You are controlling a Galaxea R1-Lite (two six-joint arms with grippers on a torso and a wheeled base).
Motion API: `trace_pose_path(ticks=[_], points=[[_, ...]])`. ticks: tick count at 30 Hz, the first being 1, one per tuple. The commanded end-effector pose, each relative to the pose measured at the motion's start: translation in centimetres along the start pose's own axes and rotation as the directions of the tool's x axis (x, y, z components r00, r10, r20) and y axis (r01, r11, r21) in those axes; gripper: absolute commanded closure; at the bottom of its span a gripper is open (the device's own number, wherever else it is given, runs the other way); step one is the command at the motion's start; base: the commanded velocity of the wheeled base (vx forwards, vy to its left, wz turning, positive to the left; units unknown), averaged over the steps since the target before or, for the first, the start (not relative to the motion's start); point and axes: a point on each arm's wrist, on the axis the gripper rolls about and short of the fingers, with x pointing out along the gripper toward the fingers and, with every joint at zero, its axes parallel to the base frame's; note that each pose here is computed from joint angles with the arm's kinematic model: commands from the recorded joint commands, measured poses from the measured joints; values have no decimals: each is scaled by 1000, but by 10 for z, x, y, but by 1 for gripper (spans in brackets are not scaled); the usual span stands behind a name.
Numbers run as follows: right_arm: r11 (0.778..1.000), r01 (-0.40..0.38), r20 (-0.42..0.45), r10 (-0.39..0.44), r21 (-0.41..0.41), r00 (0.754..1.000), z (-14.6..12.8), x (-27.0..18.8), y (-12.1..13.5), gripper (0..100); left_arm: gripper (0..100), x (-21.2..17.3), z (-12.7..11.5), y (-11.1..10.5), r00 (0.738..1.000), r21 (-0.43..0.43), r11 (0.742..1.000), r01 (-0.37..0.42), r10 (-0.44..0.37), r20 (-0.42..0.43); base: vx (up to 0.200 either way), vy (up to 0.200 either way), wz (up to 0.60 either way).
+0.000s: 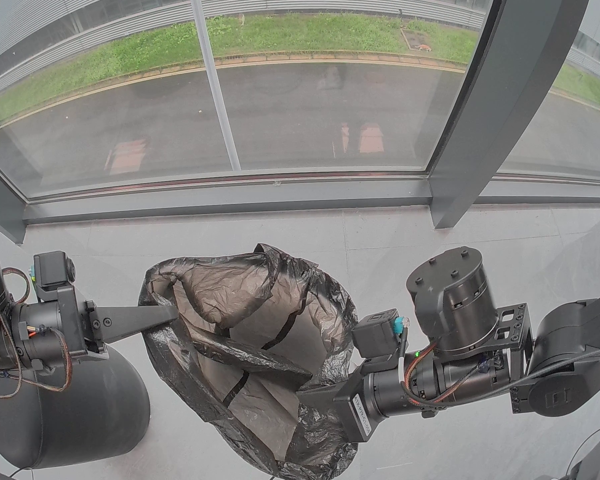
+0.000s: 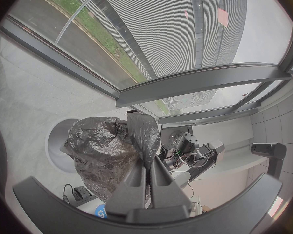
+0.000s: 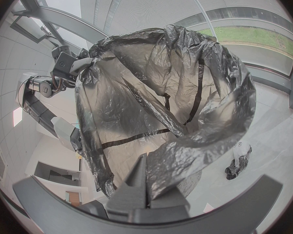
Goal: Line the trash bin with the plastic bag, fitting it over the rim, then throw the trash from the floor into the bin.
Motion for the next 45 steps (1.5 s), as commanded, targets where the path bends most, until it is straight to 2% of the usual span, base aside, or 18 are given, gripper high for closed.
trace_pose_path(ticks=[1,18,28,36,41,45], points=[[1000,6,-8,-6,5,1000,-1,4,-3,100,100,11,0,16,999,-37,999,-22,21,-25,0,0,0],[999,42,-24,-41,13,999,-1,64,-33,100,100,43,7,59,998,-67,996,-50,47,-43,0,0,0],[998,65,-17,-65,24,998,6,95,-49,100,100,48,14,77,998,-63,996,-64,63,-11,0,0,0],[987,151,5,-151,49,988,12,106,-72,100,100,53,15,94,997,-60,996,-71,71,2,0,0,0],[986,158,1,-158,52,987,11,111,-77,100,100,59,16,102,998,-41,998,-56,56,11,0,0,0],[985,173,12,-173,25,985,14,114,-86,100,100,64,16,110,998,-39,998,-55,55,13,0,0,0]])
